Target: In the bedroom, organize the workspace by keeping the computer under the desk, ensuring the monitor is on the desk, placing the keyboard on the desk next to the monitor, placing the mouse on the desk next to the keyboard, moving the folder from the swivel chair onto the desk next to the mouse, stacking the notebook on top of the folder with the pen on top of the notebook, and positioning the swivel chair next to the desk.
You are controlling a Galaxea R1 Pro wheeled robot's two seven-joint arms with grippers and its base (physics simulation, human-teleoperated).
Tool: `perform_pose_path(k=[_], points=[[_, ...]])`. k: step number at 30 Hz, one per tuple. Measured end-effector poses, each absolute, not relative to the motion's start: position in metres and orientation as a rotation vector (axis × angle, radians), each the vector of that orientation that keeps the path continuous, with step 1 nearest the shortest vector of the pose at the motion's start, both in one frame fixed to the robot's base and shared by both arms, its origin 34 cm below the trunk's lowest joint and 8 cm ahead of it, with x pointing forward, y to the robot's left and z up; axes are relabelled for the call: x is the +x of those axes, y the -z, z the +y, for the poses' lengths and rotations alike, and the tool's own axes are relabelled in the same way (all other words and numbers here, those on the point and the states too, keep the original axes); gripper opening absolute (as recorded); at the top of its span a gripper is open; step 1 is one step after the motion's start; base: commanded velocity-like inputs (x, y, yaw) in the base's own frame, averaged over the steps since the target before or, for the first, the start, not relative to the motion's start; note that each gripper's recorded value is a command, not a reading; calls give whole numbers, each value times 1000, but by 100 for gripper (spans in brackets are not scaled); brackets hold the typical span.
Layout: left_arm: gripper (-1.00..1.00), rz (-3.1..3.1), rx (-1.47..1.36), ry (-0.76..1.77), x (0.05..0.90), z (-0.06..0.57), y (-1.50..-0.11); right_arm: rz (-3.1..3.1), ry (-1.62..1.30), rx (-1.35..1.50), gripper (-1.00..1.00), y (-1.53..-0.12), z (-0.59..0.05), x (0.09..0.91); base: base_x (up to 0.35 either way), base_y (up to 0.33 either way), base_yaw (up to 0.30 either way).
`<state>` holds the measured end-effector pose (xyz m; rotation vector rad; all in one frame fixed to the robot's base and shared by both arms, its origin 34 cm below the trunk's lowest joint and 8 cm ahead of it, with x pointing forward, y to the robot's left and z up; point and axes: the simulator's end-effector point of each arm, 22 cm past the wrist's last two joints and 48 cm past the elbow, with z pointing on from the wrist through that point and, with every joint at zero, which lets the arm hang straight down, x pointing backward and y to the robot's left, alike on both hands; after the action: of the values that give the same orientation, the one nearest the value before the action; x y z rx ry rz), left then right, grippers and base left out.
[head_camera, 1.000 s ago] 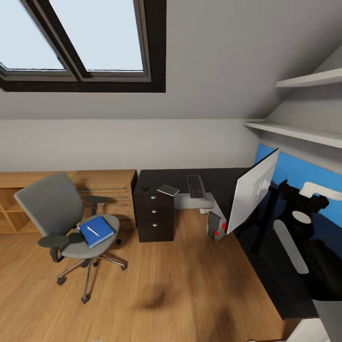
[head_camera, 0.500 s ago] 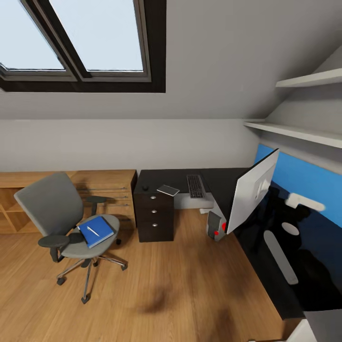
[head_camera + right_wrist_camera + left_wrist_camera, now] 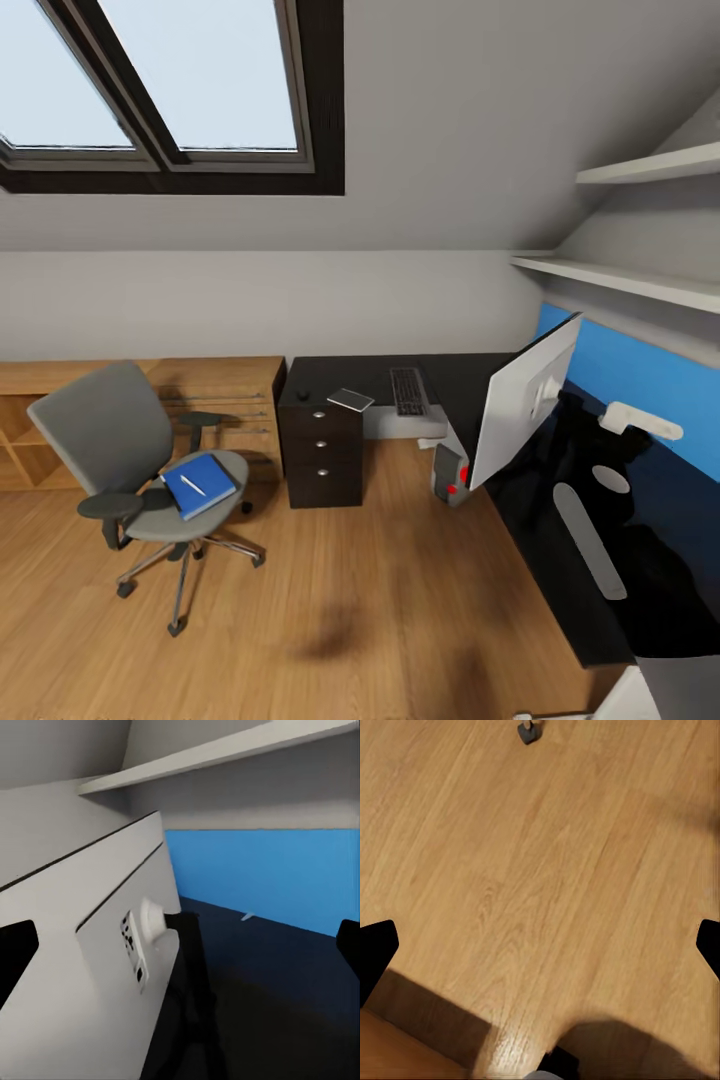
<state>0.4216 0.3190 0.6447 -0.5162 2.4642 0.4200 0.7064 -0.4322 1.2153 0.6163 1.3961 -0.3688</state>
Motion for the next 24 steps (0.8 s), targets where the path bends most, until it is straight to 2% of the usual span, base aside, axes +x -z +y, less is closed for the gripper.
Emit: perform_pose_path(k=[24], points=[[100, 2463, -516, -420, 422, 319, -645, 1558, 477, 647, 100, -1114, -462, 710, -4, -9, 0]])
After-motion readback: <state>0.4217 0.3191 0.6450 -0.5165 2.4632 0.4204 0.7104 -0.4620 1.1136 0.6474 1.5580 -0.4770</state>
